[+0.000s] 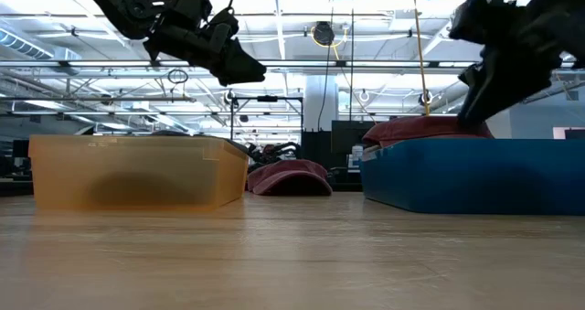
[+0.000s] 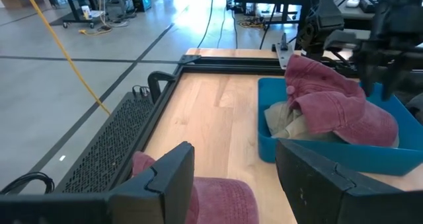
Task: Pick & Place hat
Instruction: Put the right red cap into the blue bin
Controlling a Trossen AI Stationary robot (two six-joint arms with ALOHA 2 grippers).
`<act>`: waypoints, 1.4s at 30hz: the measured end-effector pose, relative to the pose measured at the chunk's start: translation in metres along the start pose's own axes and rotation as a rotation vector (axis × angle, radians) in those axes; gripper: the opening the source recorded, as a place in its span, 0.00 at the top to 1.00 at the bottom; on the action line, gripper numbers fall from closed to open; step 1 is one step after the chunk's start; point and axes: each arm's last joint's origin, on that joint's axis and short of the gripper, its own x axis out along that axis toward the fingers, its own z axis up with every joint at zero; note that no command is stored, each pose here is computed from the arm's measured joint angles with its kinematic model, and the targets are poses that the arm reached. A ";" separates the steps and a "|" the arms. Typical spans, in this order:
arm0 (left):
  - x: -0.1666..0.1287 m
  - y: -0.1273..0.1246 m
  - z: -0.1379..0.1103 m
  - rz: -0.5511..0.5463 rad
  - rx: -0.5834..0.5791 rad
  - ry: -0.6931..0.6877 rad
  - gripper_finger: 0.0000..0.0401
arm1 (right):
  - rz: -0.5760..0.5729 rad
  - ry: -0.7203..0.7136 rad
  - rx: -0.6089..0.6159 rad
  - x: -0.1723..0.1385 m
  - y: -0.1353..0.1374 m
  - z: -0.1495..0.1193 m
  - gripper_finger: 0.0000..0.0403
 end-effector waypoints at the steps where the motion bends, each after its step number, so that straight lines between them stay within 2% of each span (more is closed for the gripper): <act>1: 0.000 -0.001 0.000 -0.002 0.001 0.000 0.47 | -0.012 0.019 -0.001 0.001 0.000 -0.002 0.76; 7: 0.002 -0.003 0.001 -0.011 0.006 -0.002 0.47 | -0.073 0.035 -0.016 0.008 -0.001 -0.006 0.81; 11: 0.002 -0.003 0.001 -0.010 0.007 -0.003 0.47 | -0.078 0.022 -0.002 0.021 -0.004 -0.018 0.83; 18: 0.002 -0.003 0.001 -0.010 0.014 -0.003 0.47 | -0.020 -0.042 0.057 0.043 -0.012 -0.048 0.86; 26: 0.002 -0.003 0.001 -0.010 0.026 -0.004 0.47 | 0.029 0.036 0.143 0.050 -0.018 -0.072 0.86; 29: 0.002 -0.003 0.001 -0.009 0.027 -0.004 0.47 | 0.047 0.027 0.150 0.051 -0.017 -0.071 0.86; 33: 0.002 -0.003 0.001 -0.009 0.026 -0.004 0.47 | 0.096 -0.062 0.122 0.045 -0.014 -0.060 0.86; 39: 0.002 -0.003 0.001 -0.009 0.027 -0.003 0.47 | 0.164 -0.168 0.089 0.024 -0.013 -0.040 0.86; 42: 0.002 -0.003 0.001 -0.010 0.026 -0.003 0.47 | 0.186 -0.267 0.083 0.010 -0.013 -0.025 0.86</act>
